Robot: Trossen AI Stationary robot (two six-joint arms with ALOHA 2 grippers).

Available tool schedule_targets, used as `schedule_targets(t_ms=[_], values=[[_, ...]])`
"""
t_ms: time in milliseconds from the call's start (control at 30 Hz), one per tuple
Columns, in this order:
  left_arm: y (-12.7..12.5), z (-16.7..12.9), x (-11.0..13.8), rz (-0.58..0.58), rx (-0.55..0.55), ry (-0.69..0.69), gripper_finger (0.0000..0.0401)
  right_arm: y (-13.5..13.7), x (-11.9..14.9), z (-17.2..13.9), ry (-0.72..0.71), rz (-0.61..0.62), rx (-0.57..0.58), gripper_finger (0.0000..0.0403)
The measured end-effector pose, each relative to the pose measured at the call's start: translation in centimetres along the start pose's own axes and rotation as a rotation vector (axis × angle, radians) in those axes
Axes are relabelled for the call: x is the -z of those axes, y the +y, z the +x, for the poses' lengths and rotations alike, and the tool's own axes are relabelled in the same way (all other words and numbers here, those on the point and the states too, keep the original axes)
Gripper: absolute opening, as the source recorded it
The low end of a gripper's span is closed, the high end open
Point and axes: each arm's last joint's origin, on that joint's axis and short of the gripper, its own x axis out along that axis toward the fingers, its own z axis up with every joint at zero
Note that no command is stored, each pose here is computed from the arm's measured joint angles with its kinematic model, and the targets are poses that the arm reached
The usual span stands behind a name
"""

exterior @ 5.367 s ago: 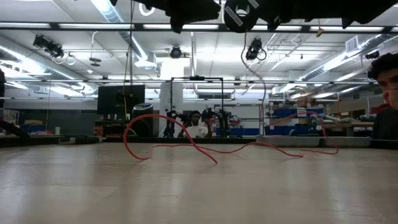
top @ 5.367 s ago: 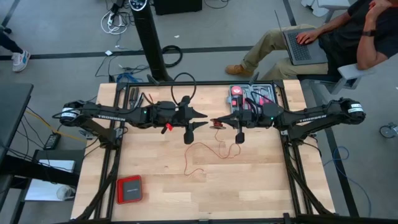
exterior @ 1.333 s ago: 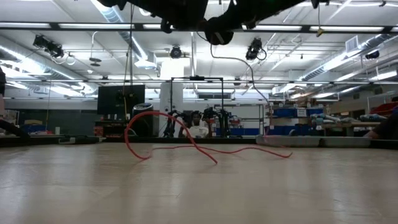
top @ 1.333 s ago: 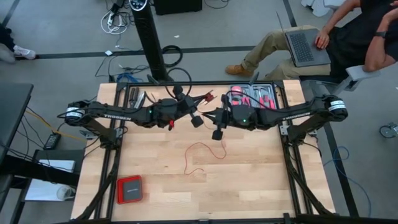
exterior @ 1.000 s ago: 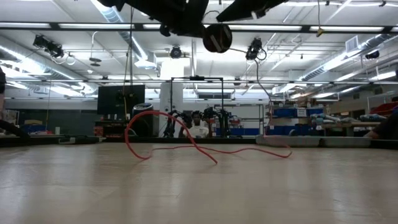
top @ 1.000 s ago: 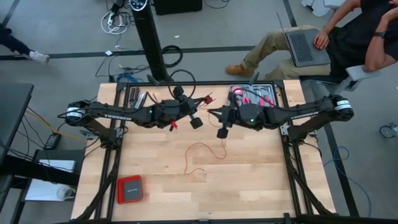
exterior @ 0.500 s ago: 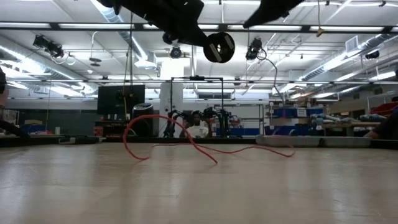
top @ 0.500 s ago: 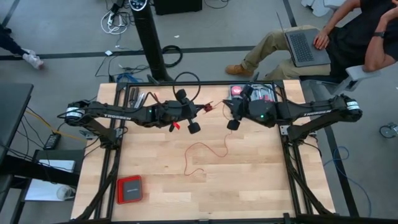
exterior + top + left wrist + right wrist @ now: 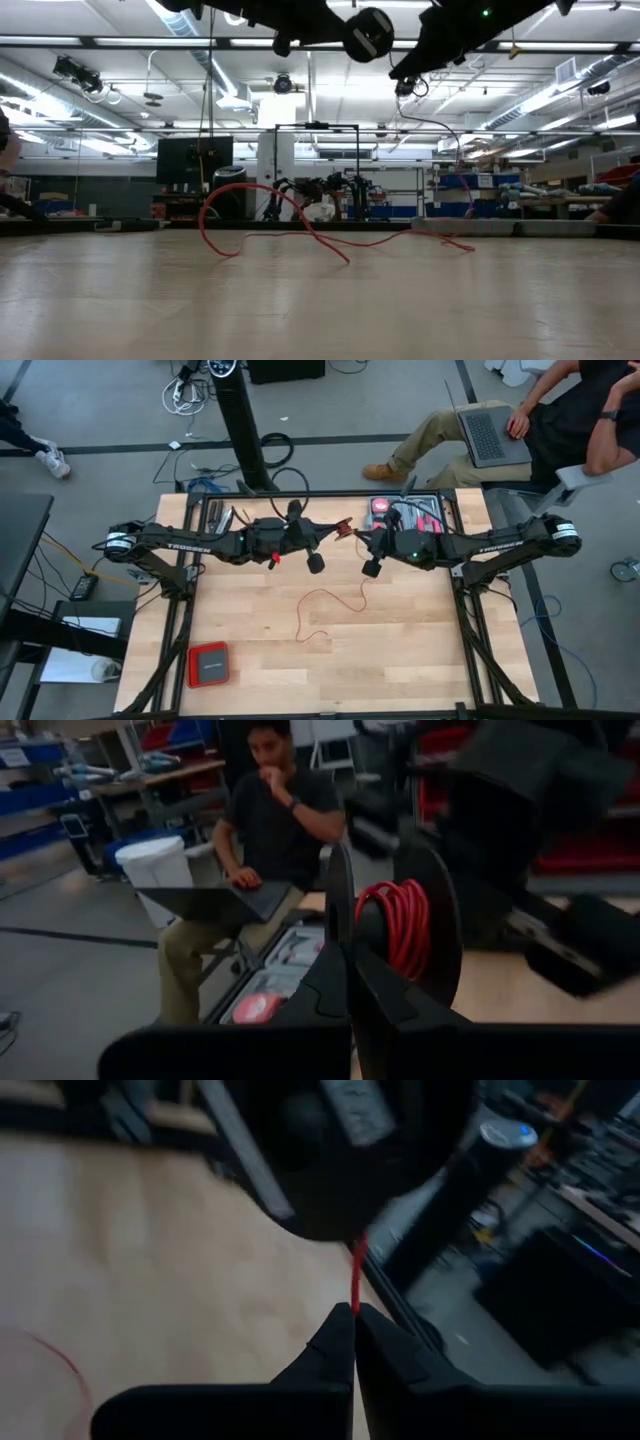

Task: Coil cords
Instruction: Coil the red cable wire onto the black spool

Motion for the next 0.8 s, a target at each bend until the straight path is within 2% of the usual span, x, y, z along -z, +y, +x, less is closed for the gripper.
schedule_targets(t_ms=[200, 333, 500, 633, 800], values=[[0.0, 0.3, 0.0, -0.031, -0.065, -0.02, 0.0, 0.6, 0.1, 0.4, -0.155, 0.077, -0.067, 0.0002], [-0.3, 1.0, 0.4, -0.063, -0.071, -0.06, 0.0, 1.5, 0.5, 1.5, -0.133, 0.059, -0.092, 0.0013], [-0.3, 1.7, 0.8, -0.079, -0.118, -0.092, 0.0, 2.6, 1.1, 2.6, -0.111, 0.044, -0.111, 0.005], [-0.3, 1.9, 1.0, -0.083, -0.154, -0.092, 0.0, 3.0, 1.0, 2.2, -0.106, 0.036, -0.056, 0.0072], [-0.1, 1.7, 0.3, -0.092, -0.162, -0.144, 0.0, 3.5, 1.4, 1.6, -0.056, -0.019, 0.006, 0.0067]])
